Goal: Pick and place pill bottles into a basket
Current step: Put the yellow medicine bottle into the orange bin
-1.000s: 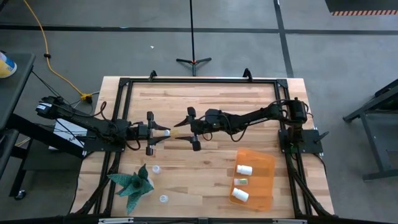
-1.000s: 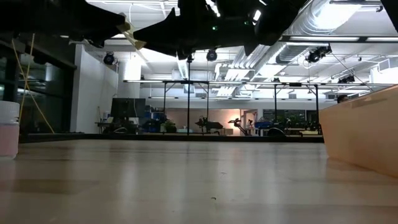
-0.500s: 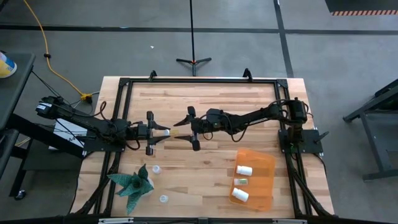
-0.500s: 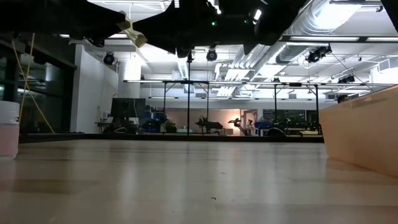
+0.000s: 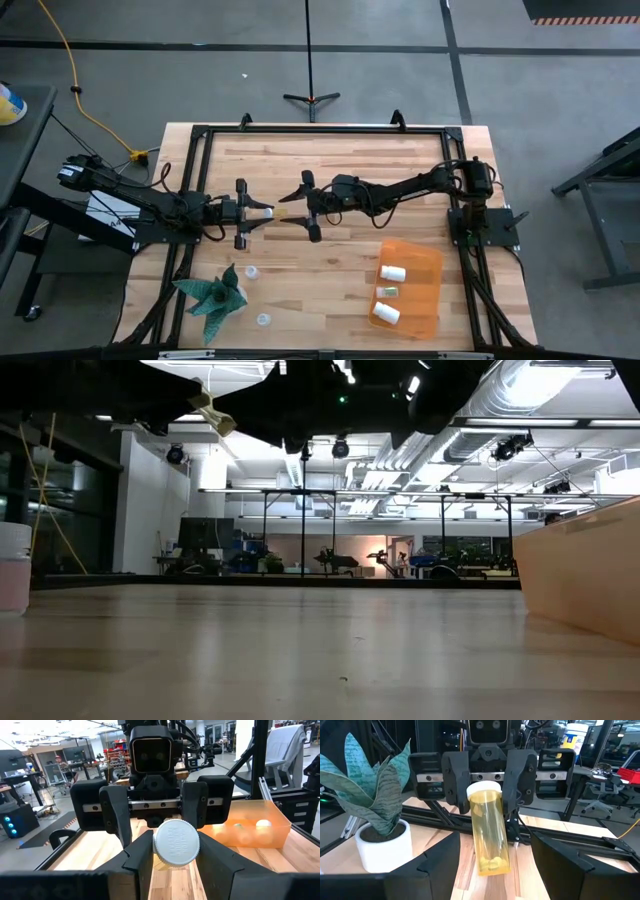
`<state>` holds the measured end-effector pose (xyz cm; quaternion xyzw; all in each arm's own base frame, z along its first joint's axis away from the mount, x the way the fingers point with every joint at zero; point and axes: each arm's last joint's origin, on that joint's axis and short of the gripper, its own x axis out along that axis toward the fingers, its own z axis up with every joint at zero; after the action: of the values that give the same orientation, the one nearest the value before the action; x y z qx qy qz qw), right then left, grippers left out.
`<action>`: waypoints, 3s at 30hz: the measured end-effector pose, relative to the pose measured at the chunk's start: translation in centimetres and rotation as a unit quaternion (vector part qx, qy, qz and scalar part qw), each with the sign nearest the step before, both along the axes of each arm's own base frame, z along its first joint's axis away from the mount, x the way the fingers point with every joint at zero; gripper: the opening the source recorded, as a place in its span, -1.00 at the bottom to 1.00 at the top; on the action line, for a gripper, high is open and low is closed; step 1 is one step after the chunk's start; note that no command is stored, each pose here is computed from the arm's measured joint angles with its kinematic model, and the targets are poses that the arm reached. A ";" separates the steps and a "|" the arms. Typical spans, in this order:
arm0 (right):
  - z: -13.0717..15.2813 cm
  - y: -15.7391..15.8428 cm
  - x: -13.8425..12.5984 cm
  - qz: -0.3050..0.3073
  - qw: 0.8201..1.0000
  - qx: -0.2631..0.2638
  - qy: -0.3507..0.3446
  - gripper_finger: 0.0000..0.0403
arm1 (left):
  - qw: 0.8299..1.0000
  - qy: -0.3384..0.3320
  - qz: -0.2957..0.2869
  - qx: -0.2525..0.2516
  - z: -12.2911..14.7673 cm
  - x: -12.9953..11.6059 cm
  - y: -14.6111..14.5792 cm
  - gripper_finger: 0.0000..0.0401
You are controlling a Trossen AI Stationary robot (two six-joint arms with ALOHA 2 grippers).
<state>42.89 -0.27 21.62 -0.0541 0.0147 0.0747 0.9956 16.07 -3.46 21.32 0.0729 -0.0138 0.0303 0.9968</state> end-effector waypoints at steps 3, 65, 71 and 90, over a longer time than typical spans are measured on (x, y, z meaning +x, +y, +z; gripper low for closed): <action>-0.3 0.0 0.1 0.000 1.000 0.000 0.002 0.17 | 1.000 0.000 0.000 0.000 0.0 0.0 0.0 -0.15; -0.2 -0.4 0.1 0.004 1.000 0.014 0.003 -0.51 | 0.999 -0.006 -0.038 -0.026 0.2 -0.1 -0.2 0.70; -0.2 -0.8 0.0 0.043 0.998 0.050 0.010 -0.51 | 0.999 -0.023 -0.026 -0.013 0.7 -0.6 0.0 0.75; 2.8 2.0 -4.4 0.018 0.968 0.116 0.224 -0.51 | 1.000 -0.025 0.004 -0.009 1.0 -1.2 0.3 0.75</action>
<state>38.54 1.71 24.45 0.0795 0.2276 0.1044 0.9649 14.91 -3.12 22.27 0.0634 -0.0384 0.0364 0.9966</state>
